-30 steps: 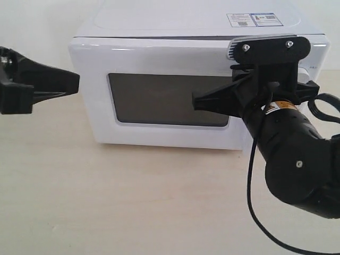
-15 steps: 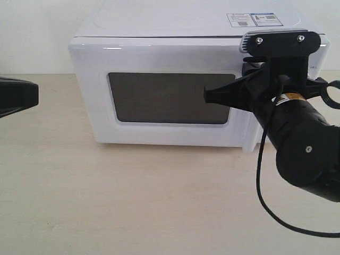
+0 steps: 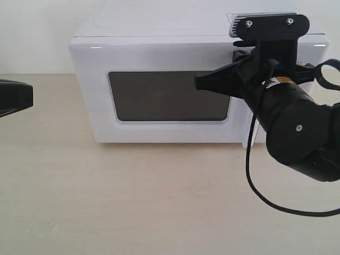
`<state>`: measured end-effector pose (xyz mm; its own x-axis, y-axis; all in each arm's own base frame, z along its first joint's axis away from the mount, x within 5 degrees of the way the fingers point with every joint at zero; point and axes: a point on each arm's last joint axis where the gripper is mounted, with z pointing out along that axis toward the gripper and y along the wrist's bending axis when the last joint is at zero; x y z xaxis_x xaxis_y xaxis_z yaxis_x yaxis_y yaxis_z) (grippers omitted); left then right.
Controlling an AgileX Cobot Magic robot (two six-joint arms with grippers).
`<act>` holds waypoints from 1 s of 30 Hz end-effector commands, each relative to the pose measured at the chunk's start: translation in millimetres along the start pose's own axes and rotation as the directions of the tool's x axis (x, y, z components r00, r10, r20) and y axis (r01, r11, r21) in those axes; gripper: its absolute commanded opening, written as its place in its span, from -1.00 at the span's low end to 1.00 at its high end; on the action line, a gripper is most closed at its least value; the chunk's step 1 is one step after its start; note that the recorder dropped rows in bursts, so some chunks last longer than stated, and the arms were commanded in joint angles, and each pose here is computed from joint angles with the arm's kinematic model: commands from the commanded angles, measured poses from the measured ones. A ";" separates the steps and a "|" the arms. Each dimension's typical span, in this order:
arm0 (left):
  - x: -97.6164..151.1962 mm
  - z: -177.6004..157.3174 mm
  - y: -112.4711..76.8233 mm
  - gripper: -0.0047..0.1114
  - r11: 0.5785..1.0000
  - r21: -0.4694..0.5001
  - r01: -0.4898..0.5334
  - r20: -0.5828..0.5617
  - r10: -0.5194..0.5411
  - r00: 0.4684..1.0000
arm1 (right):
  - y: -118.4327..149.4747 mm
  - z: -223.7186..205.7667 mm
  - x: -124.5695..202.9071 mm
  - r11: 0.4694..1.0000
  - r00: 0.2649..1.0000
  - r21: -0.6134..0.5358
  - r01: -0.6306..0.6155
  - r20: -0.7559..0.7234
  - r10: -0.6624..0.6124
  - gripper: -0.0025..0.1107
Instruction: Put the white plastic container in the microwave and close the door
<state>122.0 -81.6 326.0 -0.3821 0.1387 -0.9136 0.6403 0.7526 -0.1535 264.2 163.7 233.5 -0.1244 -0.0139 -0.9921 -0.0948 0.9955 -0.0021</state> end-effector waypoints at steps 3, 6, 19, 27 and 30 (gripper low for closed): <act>1.4 -0.4 0.3 -0.84 1.000 -0.007 -0.007 -0.003 0.006 1.000 | 11.3 -2.4 5.4 0.998 0.998 -0.064 0.012 -0.067 -0.017 -0.96; 2.0 -0.4 1.3 -0.84 1.000 -0.018 -0.022 -0.010 0.022 1.000 | 18.3 -21.6 10.7 0.995 0.998 -0.101 0.027 -0.060 -0.033 -0.96; 2.2 -0.4 1.4 -0.84 1.000 -0.019 -0.023 -0.012 0.023 1.000 | -22.3 -132.0 31.5 0.977 0.997 -0.197 0.078 -0.011 -0.082 -0.96; 2.3 -0.4 1.0 -0.84 1.000 -0.014 -0.017 -0.012 0.017 1.000 | -31.0 -137.2 25.4 0.981 1.000 -0.191 0.022 0.000 -0.022 -0.96; 2.1 -0.4 1.1 -0.84 1.000 -0.016 -0.017 -0.010 0.017 1.000 | -31.0 -137.2 25.4 0.981 1.000 -0.191 0.022 0.000 -0.022 -0.96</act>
<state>122.5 -80.3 324.6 -0.3742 0.1675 -0.9121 0.6394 0.7590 -0.1229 129.2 120.8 223.7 -0.1337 -0.0407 -0.9902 -0.2869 0.9580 -0.0006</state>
